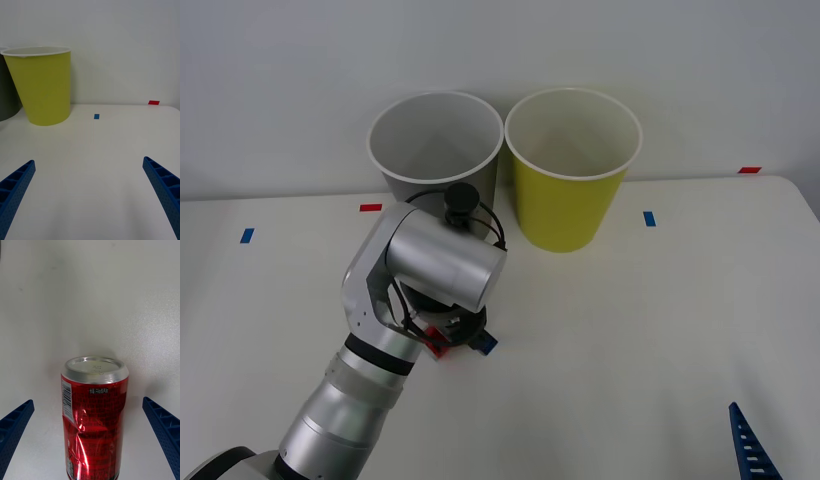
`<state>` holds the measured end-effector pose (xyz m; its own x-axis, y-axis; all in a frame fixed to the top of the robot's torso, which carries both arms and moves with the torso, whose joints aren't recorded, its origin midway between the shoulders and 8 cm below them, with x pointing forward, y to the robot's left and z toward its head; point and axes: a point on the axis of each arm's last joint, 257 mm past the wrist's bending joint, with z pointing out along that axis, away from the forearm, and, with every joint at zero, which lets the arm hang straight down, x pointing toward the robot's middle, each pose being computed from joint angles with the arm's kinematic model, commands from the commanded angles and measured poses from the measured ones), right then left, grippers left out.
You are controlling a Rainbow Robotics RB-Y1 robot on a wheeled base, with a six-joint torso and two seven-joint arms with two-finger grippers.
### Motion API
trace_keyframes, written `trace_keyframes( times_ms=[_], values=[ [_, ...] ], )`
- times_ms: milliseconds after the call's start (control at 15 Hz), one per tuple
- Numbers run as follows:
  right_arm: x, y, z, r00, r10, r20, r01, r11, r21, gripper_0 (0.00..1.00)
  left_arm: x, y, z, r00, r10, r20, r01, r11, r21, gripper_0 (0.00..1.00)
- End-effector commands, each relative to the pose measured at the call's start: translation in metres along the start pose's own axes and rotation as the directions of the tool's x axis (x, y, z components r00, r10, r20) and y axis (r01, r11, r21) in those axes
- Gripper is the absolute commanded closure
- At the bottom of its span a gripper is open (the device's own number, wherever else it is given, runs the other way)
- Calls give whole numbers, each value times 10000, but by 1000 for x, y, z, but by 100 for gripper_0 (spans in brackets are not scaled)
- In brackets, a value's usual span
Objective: Put cans in the gray bin and PET bottles in the light green bin.
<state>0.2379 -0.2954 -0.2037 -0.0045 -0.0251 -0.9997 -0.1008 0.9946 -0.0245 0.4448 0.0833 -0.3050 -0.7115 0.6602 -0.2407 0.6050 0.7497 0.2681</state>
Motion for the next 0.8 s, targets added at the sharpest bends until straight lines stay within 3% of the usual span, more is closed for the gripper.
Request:
trace_keyframes(
  times_ms=[67, 267, 333, 400, 467, 800],
  values=[
    [0, 0, 0, 10000, 0, 0, 0, 10000, 0, 0, 1, 4, 8, 9999, -103, -49, 103, 9999, -71, 0],
    [0, 0, 0, 10000, 0, 0, 0, 10000, 0, 0, 2, 4, 12, 9999, -104, -85, 104, 9999, -87, 0],
    [0, 0, 0, 10000, 0, 0, 0, 10000, 0, 0, 4, 4, 14, 9998, -142, -156, 141, 9999, -51, 7],
    [0, 0, 0, 10000, 0, 0, 0, 10000, 0, 0, 5, 6, 17, 9997, -198, -158, 197, 9998, -42, 73],
    [0, 0, 0, 10000, 0, 0, 0, 10000, 0, 0, 6, 7, 17, 9995, -252, -167, 253, 9997, 3, 100],
    [0, 0, 0, 10000, 0, 0, 0, 10000, 0, 0, 5, 9, 18, 9988, -483, -102, 484, 9988, 117, 100]
  ],
)
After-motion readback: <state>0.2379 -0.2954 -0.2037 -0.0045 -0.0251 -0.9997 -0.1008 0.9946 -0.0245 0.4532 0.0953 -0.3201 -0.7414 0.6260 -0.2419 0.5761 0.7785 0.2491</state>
